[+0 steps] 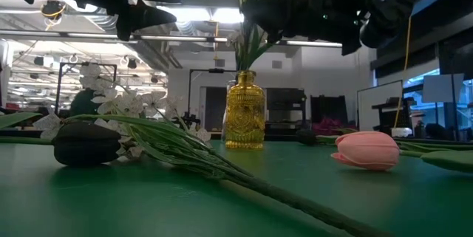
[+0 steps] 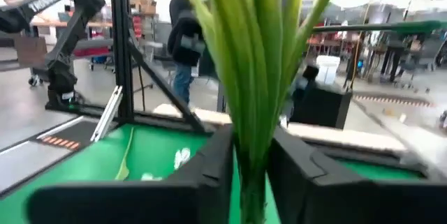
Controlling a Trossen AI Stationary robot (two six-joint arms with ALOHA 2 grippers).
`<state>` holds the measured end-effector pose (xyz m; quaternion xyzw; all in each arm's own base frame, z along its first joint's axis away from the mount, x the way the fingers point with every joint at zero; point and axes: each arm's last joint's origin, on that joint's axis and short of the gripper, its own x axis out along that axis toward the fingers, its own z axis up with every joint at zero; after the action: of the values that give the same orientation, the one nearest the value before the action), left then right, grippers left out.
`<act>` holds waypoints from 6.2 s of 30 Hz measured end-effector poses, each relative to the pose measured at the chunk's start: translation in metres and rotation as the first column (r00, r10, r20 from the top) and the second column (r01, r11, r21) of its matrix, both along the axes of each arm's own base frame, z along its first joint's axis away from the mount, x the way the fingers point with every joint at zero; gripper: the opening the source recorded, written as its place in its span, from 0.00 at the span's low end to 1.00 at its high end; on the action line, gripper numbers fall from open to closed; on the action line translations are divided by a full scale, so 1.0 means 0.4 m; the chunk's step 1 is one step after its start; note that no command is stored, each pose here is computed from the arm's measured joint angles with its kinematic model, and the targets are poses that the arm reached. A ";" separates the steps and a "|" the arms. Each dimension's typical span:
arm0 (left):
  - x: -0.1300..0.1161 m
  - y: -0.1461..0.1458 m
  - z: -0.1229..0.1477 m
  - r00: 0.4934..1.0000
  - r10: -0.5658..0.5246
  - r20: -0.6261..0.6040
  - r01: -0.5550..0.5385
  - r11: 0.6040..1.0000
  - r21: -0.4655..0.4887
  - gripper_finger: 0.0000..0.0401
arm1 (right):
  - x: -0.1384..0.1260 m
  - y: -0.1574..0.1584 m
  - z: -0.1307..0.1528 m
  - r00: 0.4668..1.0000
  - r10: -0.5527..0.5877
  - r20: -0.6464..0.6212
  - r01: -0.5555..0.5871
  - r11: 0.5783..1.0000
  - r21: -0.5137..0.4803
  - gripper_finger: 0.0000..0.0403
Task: Sort flowers into vase by color
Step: Put the bottom purple flowers into the yellow vase, then put the top black flower into the yellow vase
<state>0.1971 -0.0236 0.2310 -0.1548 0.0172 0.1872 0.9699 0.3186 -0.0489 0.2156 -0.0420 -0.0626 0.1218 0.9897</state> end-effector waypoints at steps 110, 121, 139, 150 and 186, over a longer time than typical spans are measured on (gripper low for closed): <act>-0.007 -0.044 -0.010 0.993 -0.112 -0.021 0.111 0.992 -0.052 0.51 | -0.268 -0.012 -0.170 -0.077 -0.390 -0.917 0.696 0.638 -0.330 0.55; -0.007 -0.045 -0.009 0.994 -0.112 -0.015 0.111 0.992 -0.055 0.51 | -0.289 -0.044 -0.182 -0.114 -0.387 -0.915 0.704 0.619 -0.349 0.41; -0.005 -0.046 0.005 0.994 -0.109 0.019 0.111 0.990 -0.089 0.51 | -0.270 -0.046 -0.151 -0.070 -0.373 -0.925 0.665 0.674 -0.322 0.05; 0.006 -0.066 0.081 0.987 -0.147 0.065 0.150 0.987 -0.051 0.51 | -0.307 -0.034 0.022 0.200 -0.446 -0.872 0.718 0.673 -0.179 0.02; -0.002 -0.060 0.181 0.990 0.071 0.119 -0.059 0.993 -0.100 0.51 | -0.358 0.031 0.296 0.982 -0.024 -0.187 0.047 0.991 0.123 0.01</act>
<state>0.1962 -0.0475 0.3035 -0.2131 -0.0385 0.2076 0.9539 0.1755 -0.0365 0.3341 0.0312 0.0227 0.1032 0.9939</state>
